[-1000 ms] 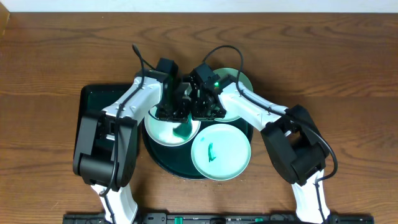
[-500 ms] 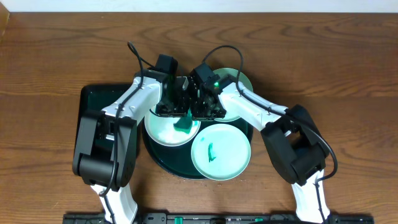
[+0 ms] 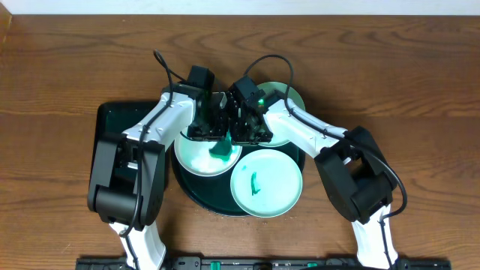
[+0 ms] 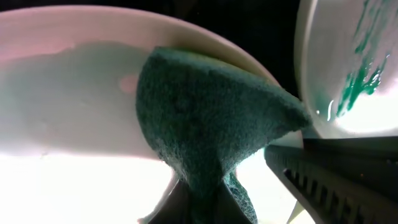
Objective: Clean dirty plates on tray and stack at the side
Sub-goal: 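Scrub the white plate with the sponge in the left gripper, then lift the sponge away and retract the left arm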
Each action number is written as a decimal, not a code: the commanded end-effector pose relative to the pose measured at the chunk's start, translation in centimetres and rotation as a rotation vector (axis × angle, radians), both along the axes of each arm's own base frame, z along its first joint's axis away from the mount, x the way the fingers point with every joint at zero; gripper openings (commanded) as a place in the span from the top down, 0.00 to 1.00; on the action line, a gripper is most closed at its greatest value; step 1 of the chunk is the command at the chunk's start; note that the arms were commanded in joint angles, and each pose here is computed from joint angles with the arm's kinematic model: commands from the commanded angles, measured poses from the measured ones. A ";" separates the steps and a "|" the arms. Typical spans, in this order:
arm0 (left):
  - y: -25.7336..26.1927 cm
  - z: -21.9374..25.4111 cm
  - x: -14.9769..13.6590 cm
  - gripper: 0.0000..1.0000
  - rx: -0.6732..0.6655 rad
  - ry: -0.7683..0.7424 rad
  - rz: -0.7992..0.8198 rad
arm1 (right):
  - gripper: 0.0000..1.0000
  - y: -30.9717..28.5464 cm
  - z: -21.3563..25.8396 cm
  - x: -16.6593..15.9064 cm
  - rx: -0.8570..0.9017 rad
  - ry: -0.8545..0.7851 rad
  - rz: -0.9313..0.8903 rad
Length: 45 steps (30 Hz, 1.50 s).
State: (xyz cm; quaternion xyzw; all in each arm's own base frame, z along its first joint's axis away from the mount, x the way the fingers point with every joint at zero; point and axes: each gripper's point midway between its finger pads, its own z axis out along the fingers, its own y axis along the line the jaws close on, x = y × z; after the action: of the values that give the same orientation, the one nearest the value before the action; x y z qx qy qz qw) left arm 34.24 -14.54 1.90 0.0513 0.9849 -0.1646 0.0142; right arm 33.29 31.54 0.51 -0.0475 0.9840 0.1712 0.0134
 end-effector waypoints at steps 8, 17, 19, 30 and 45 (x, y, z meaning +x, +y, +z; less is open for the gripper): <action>9.5 11.7 3.3 0.92 0.075 -0.219 0.240 | 0.99 0.3 -1.2 -0.8 -0.019 0.023 0.035; 19.4 11.1 -0.2 0.93 0.279 -0.122 0.468 | 0.99 0.3 -1.2 -0.8 -0.018 0.022 0.035; 20.1 10.0 -0.9 0.93 0.280 -0.081 0.513 | 0.99 0.3 -1.2 -0.8 -0.018 0.020 0.038; 21.9 4.9 -2.1 0.93 0.289 0.066 0.555 | 0.99 0.3 -1.2 -0.8 -0.018 0.020 0.041; 22.0 4.4 -1.7 0.93 0.289 0.063 0.555 | 0.99 0.5 -0.2 -0.7 -0.001 -0.005 0.076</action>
State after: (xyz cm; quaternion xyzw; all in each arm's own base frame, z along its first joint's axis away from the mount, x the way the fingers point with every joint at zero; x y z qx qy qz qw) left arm 32.59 7.02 6.45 -0.2142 0.9763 -0.0209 0.0212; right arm 33.24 31.54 0.53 -0.0586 0.9835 0.1707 0.0142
